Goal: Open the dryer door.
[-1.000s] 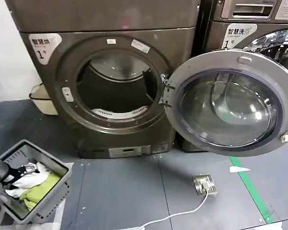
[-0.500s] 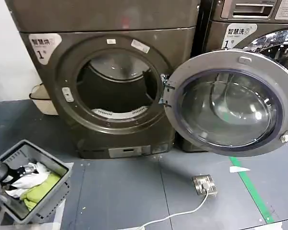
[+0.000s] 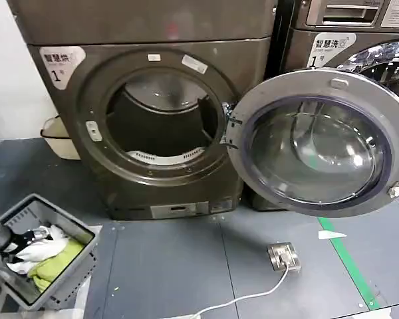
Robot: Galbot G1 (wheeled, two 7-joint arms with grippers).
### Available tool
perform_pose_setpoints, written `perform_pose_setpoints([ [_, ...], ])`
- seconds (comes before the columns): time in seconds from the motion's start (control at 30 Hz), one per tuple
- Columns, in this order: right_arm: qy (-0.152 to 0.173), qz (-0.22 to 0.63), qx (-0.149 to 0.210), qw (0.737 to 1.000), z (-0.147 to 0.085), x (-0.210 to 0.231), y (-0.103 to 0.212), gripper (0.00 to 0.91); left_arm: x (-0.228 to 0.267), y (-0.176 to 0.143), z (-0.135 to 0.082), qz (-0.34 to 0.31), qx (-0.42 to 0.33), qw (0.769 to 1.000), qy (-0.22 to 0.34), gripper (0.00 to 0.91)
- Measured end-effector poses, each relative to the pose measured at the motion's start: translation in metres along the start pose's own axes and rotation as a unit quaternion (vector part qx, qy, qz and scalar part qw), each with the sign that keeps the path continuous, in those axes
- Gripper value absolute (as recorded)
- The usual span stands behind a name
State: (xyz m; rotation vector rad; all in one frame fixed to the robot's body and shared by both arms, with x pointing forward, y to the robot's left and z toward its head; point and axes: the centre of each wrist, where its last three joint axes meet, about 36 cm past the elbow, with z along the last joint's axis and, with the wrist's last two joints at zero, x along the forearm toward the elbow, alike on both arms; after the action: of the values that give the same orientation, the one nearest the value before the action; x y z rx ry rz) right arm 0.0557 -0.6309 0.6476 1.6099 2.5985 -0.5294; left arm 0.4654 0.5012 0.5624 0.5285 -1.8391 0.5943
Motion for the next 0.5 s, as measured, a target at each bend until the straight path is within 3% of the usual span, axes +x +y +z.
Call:
perform_pose_setpoints([
  [0.5,0.004,-0.005,0.001,1.0,0.0013,0.0018,-0.0015,0.907,0.0014,0.0024,-0.0071,-0.002,0.008,1.0,-0.004,0.907],
])
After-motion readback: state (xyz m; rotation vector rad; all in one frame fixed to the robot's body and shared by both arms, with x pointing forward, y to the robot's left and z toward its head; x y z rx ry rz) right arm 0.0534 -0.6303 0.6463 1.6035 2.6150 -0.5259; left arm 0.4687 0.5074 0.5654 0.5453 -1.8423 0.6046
